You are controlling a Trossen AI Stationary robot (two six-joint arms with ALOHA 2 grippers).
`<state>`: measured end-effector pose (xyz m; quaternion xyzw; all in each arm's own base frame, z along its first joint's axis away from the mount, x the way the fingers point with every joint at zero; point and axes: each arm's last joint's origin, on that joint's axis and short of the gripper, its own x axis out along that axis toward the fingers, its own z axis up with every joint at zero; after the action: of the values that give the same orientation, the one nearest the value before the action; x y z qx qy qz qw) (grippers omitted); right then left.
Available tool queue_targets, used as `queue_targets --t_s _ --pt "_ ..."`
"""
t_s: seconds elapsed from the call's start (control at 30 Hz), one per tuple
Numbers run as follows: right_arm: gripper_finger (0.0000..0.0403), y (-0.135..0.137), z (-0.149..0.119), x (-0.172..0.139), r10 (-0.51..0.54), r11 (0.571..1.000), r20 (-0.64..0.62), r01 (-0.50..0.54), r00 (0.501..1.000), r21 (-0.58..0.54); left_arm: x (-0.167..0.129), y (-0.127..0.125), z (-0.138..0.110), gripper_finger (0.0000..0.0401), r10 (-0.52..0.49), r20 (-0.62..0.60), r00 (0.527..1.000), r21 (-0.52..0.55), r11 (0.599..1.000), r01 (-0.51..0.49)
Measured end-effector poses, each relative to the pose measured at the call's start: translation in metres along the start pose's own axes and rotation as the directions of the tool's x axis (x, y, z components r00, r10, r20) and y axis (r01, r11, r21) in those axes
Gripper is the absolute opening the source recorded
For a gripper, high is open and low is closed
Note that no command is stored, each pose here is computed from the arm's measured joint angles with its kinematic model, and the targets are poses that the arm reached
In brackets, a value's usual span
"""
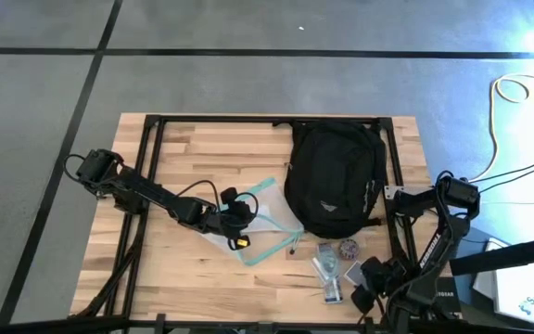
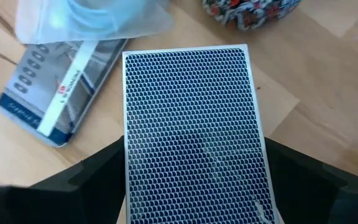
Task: Unpack backpack
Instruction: Remove the white playing cards box from the transparent zipper bag, then remove the white charger adapter from the transparent zipper bag
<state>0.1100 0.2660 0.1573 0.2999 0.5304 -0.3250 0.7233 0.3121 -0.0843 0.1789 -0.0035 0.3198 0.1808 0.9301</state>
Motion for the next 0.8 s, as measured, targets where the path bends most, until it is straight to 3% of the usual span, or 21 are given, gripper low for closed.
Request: queue_targets --t_s 0.3,0.63,0.8 --pt "0.0311 0.0 0.001 0.0 -0.004 1.0 0.002 0.004 1.0 0.022 0.0 0.0 0.0 0.0 0.0 0.0 1.0 -0.004 1.0 0.0" --pt "0.039 -0.003 0.001 -0.001 -0.053 0.998 -0.037 0.054 0.998 0.022 0.0 0.0 0.001 0.0 -0.004 0.011 1.0 -0.012 1.0 0.004" --pt "0.0395 0.003 0.014 -0.014 0.005 1.0 0.007 -0.004 1.0 -0.017 0.0 -0.001 0.002 0.0 -0.008 0.021 1.0 -0.019 1.0 0.009"
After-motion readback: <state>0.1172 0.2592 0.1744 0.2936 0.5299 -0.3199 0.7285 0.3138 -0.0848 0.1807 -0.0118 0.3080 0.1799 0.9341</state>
